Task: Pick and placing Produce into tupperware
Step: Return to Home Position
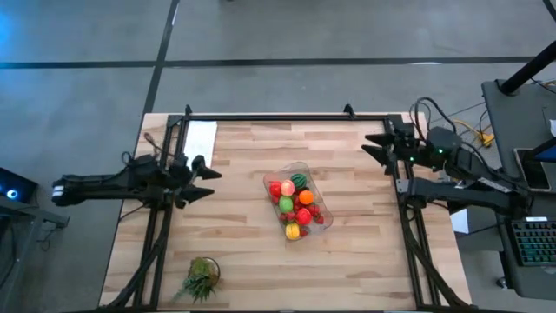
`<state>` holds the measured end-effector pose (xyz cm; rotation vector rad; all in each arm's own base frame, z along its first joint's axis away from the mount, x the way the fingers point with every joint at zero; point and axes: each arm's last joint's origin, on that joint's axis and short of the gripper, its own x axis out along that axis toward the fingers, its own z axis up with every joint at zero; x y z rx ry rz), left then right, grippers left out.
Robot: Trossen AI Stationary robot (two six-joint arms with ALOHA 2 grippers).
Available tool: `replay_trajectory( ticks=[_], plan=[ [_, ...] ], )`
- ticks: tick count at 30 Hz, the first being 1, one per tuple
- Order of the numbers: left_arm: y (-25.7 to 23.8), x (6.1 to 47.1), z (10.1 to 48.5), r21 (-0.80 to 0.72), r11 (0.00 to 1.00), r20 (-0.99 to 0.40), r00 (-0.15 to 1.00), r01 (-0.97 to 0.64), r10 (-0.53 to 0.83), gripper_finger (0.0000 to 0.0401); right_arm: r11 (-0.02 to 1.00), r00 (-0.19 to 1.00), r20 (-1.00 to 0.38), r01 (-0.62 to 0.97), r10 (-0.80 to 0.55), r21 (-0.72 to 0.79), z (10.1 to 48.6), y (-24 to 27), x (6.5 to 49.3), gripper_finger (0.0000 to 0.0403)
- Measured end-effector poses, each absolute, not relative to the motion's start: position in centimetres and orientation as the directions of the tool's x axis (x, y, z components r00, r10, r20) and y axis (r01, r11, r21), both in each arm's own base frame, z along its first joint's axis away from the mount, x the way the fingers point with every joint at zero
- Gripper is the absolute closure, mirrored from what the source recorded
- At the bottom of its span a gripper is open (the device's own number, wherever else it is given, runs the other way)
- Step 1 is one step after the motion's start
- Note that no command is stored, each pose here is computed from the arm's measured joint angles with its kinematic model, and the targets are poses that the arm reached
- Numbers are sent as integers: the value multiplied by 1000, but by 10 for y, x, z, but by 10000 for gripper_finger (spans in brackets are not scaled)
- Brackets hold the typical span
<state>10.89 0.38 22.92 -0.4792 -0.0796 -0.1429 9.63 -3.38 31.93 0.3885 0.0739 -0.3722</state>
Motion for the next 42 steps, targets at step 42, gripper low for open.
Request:
replay_trajectory(
  ticks=[42],
  plan=[
    [2, 99, 184, -509, 839, 126, 981, 190, -146, 90, 820, 949, 234, -303, 212, 485, 191, 4, 105, 165]
  ],
)
